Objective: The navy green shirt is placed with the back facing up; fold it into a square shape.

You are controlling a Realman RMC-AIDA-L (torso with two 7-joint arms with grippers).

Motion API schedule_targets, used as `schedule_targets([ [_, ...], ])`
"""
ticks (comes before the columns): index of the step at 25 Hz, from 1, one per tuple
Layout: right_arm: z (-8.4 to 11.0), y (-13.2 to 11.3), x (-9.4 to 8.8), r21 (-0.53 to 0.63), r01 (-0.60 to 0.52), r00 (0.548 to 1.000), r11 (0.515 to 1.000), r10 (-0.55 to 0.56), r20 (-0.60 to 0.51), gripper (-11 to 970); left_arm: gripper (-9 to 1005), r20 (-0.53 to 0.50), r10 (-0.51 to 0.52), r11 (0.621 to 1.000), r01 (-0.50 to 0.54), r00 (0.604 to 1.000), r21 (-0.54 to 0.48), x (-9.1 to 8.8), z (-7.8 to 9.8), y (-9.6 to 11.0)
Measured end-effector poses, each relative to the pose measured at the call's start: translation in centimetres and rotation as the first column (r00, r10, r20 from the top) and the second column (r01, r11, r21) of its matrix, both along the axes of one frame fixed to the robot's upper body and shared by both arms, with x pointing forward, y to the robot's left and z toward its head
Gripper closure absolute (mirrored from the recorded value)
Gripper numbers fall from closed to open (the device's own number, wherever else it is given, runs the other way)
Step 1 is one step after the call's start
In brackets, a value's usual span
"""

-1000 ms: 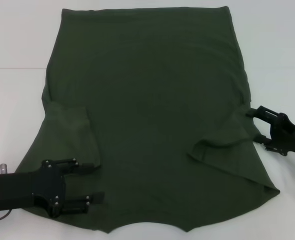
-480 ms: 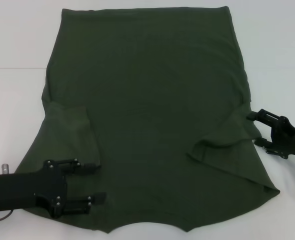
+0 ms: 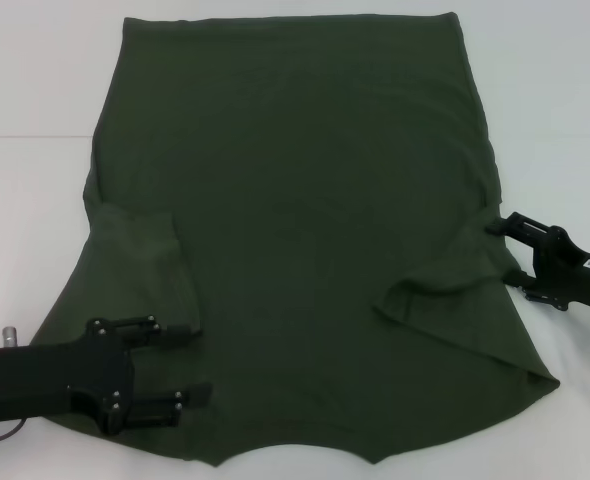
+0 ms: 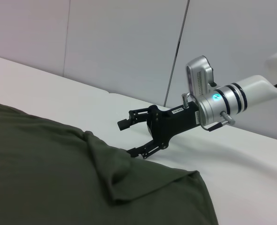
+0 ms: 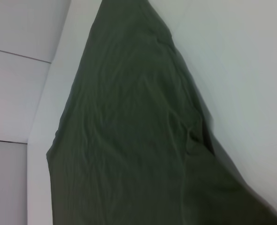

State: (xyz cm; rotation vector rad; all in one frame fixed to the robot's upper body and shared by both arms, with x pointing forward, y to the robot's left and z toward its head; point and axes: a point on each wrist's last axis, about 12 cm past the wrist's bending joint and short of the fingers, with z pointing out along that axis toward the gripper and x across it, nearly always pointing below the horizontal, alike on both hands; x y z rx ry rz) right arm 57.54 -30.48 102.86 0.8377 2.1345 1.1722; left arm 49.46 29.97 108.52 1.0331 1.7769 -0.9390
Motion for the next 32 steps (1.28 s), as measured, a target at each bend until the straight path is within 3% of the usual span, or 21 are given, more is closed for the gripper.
schedule_targets([
  [32,0.9,2.4,1.8,-0.019,-0.033,0.999,0.999,0.033,0.043,14,243,0.000,0.001,1.000,-0.001,1.000,0.000,0.0,0.0,0.0],
])
